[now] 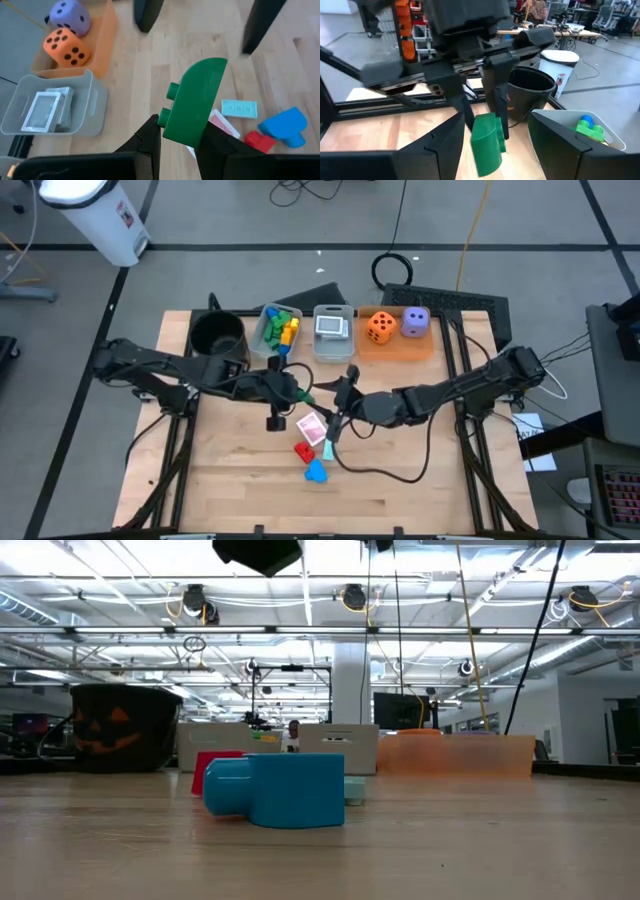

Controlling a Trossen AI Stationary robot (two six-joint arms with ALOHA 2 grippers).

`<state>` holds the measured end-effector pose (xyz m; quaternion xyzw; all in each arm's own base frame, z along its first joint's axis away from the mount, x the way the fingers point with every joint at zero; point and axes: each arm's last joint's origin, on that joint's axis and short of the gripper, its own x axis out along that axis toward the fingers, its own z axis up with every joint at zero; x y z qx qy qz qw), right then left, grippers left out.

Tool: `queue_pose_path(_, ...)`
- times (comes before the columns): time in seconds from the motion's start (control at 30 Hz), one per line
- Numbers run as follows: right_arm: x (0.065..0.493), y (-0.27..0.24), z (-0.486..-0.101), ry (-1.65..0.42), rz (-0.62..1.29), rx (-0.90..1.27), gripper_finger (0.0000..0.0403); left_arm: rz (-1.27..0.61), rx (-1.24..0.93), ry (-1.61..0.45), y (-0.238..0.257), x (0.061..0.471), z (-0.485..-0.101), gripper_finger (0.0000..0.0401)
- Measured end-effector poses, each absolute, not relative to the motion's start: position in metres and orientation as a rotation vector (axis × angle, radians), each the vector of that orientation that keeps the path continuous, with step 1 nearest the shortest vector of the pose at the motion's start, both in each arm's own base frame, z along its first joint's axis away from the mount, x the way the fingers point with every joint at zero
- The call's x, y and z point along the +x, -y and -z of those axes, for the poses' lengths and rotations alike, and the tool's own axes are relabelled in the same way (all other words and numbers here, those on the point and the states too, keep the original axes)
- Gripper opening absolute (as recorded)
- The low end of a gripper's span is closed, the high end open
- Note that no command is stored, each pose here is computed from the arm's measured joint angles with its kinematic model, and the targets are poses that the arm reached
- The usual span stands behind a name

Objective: Pick & Place Toys
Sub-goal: Put the green game piece into the left gray bin

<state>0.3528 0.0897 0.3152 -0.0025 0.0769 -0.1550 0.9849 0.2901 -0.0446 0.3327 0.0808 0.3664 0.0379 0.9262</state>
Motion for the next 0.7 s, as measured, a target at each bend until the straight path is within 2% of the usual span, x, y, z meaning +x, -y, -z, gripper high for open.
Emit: queue_pose_path(0.7, 0.3515, -0.0906, -0.3084, -0.221, 0.284, -0.019, 0.021, -0.041, 0.073, -0.661, 0.0439, 0.2991, -0.3378, 0.0084)
